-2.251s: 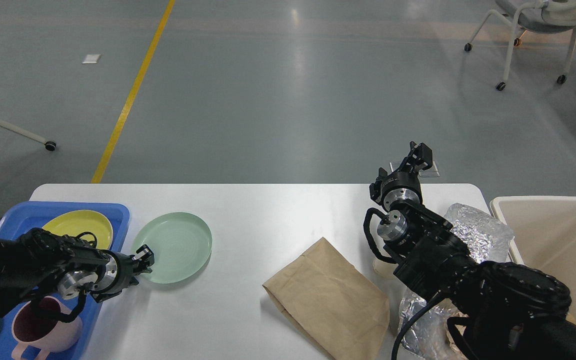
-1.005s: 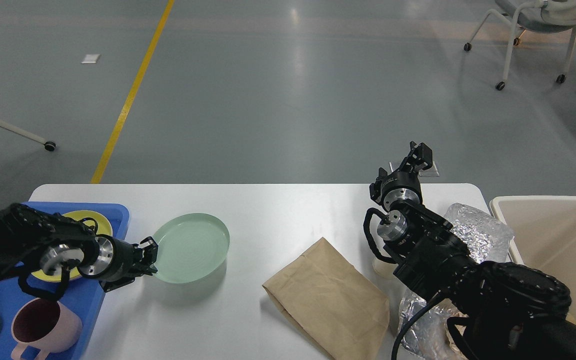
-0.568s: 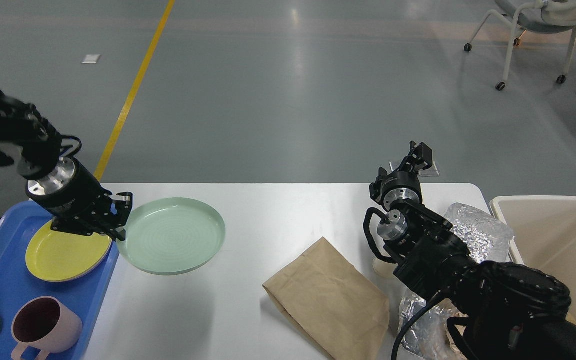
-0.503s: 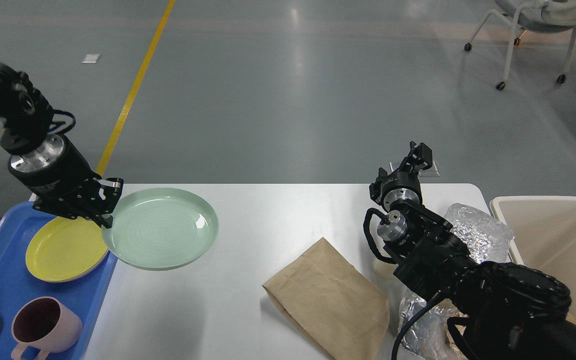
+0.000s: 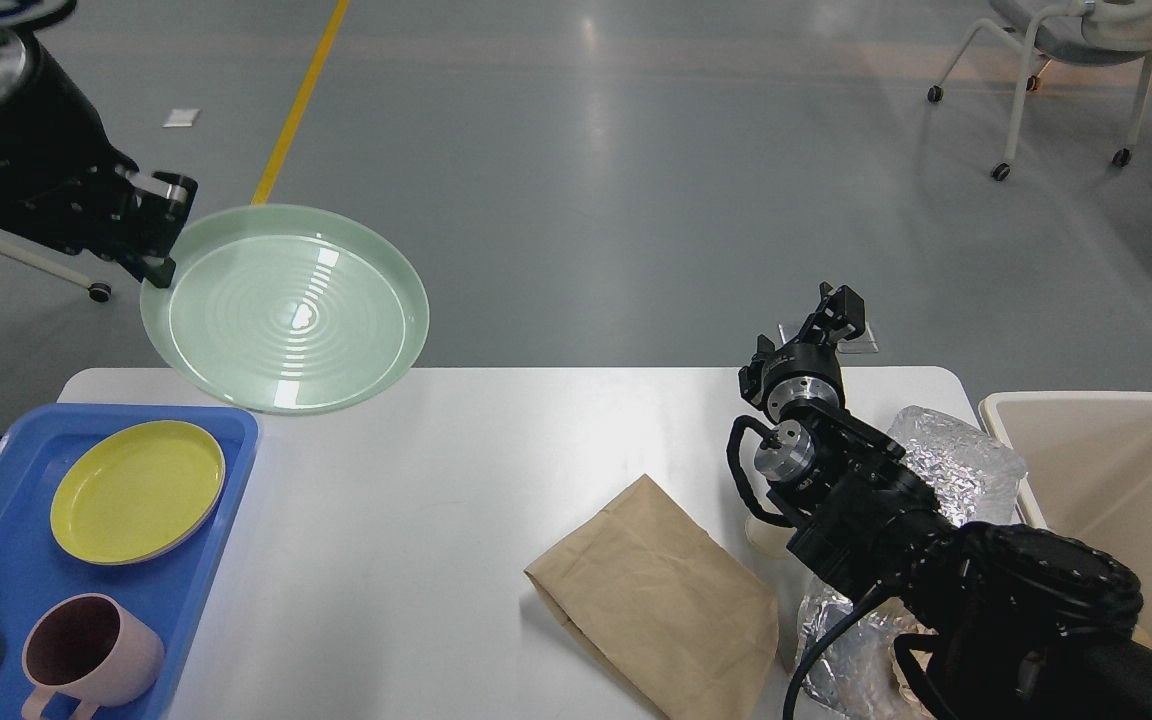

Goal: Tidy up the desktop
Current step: 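Lift the green plate and carry it over the yellow plate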

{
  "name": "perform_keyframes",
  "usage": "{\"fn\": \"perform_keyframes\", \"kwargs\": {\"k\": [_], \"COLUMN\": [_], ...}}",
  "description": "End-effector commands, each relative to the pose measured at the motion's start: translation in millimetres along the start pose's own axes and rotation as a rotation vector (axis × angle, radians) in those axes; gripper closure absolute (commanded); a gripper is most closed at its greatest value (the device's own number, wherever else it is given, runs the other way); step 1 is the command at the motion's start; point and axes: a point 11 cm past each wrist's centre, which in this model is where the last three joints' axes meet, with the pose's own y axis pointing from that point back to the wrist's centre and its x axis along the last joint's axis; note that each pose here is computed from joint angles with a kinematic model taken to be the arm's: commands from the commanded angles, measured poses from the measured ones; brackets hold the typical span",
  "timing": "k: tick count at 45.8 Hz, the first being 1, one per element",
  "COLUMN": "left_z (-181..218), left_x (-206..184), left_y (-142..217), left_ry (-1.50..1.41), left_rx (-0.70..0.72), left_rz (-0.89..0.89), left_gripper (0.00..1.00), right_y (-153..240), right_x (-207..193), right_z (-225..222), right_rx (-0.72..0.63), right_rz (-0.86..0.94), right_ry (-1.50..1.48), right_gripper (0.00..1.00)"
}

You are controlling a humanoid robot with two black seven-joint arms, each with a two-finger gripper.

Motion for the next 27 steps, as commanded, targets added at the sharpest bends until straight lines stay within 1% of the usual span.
{"fn": "perform_keyframes", "kwargs": {"k": [1, 6, 8, 13, 19, 23, 27], "left_z": [-6.4, -18.9, -31.1, -68.9, -122.6, -164.2, -202.8], "left_x": [1.2, -2.1, -6.2, -23.8, -56.6, -68.1, -77.4], "left_y": [11.6, 2.1, -9.8, -49.2, -100.6, -129.2, -148.1], "left_ry": [0.021, 0.056, 0.093, 0.224, 0.397, 0.509, 0.63], "left_rx": [-0.01, 0.0, -0.004, -0.082, -0.107, -0.08, -0.052], "left_rz": [0.03, 0.005, -0.025, -0.109, -0.211, -0.131, -0.023], "left_gripper": [1.0, 1.0, 1.0, 1.0, 1.0, 0.99, 0.98], "right_y": [0.0, 0.0, 0.0, 0.0, 0.0, 0.0, 0.0], "right_x": [0.0, 0.0, 0.0, 0.0, 0.0, 0.0, 0.0], "right_z": [0.0, 0.0, 0.0, 0.0, 0.0, 0.0, 0.0], "right_rx": [0.0, 0.0, 0.0, 0.0, 0.0, 0.0, 0.0], "right_rz": [0.0, 0.0, 0.0, 0.0, 0.0, 0.0, 0.0], "right_ry": [0.0, 0.0, 0.0, 0.0, 0.0, 0.0, 0.0], "right_gripper": [0.0, 0.0, 0.0, 0.0, 0.0, 0.0, 0.0]}}
